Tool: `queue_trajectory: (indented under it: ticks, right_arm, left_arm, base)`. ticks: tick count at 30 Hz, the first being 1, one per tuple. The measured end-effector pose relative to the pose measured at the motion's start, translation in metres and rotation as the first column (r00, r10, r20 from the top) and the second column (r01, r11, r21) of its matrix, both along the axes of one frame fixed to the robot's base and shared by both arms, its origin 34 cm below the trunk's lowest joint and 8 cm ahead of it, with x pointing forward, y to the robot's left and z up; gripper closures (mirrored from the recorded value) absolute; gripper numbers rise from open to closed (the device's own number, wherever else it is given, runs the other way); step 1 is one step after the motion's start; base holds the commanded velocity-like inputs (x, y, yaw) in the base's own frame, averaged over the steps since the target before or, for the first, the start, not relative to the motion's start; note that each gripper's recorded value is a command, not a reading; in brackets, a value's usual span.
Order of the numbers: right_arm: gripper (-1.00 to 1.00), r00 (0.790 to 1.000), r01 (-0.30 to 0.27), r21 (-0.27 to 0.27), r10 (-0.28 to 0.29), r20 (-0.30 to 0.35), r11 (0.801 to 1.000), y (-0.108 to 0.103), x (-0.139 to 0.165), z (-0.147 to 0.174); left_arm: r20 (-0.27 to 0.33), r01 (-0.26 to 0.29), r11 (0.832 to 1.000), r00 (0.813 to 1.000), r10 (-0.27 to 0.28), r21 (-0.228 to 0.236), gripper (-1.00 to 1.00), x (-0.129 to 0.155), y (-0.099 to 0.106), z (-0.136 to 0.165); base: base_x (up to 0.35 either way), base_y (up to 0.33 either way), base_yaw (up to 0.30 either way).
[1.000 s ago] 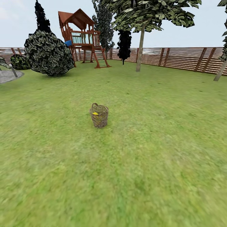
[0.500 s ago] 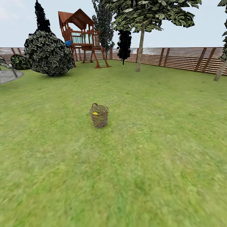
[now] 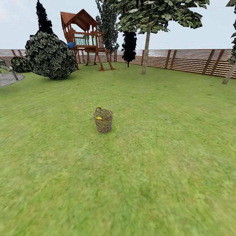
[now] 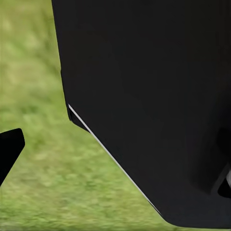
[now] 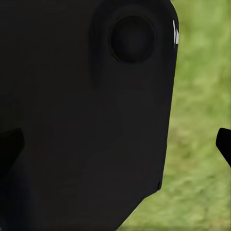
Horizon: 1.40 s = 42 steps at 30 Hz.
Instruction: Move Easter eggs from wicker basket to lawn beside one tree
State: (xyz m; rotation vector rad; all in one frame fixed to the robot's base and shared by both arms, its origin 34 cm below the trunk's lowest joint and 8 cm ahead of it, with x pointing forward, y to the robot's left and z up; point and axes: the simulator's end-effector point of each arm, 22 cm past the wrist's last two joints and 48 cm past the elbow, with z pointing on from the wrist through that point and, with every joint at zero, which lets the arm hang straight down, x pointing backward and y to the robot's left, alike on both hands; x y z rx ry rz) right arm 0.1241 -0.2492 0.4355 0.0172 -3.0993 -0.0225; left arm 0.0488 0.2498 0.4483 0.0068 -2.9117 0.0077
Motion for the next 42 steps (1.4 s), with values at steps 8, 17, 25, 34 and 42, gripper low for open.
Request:
queue_trajectory:
  ticks: [8, 17, 25, 34, 42]
  right_arm:
    - [-1.00, 1.000, -0.003, 0.002, 0.003, 0.002, 1.000, 0.004, 0.001, 0.000]
    - [-1.00, 1.000, -0.003, 0.002, 0.003, 0.000, 1.000, 0.005, 0.000, 0.000]
    - [-1.00, 1.000, -0.004, 0.002, 0.004, -0.008, 1.000, 0.005, -0.004, 0.000]
    - [-1.00, 1.000, -0.004, 0.003, 0.004, -0.019, 1.000, 0.006, -0.008, 0.000]
    - [-1.00, 1.000, -0.003, 0.002, 0.003, -0.028, 1.000, 0.005, -0.011, 0.001]
  left_arm:
    - [0.003, 0.001, 1.000, 1.000, -0.001, -0.001, -1.00, 0.001, -0.001, 0.000]
    - [0.000, -0.001, 1.000, 1.000, 0.001, -0.001, -1.00, 0.000, -0.001, 0.000]
    - [-0.008, -0.001, 1.000, 1.000, 0.001, -0.001, -1.00, -0.003, -0.001, 0.001]
    - [-0.018, -0.001, 1.000, 1.000, 0.001, -0.001, -1.00, -0.006, -0.001, 0.002]
    - [-0.026, -0.001, 1.000, 1.000, 0.001, -0.001, -1.00, -0.010, -0.001, 0.002]
  base:
    - [0.000, 0.000, 0.000]
    - [0.000, 0.000, 0.082]
    - [0.000, 0.000, 0.203]
    - [0.000, 0.000, 0.210]
    - [0.000, 0.000, 0.210]
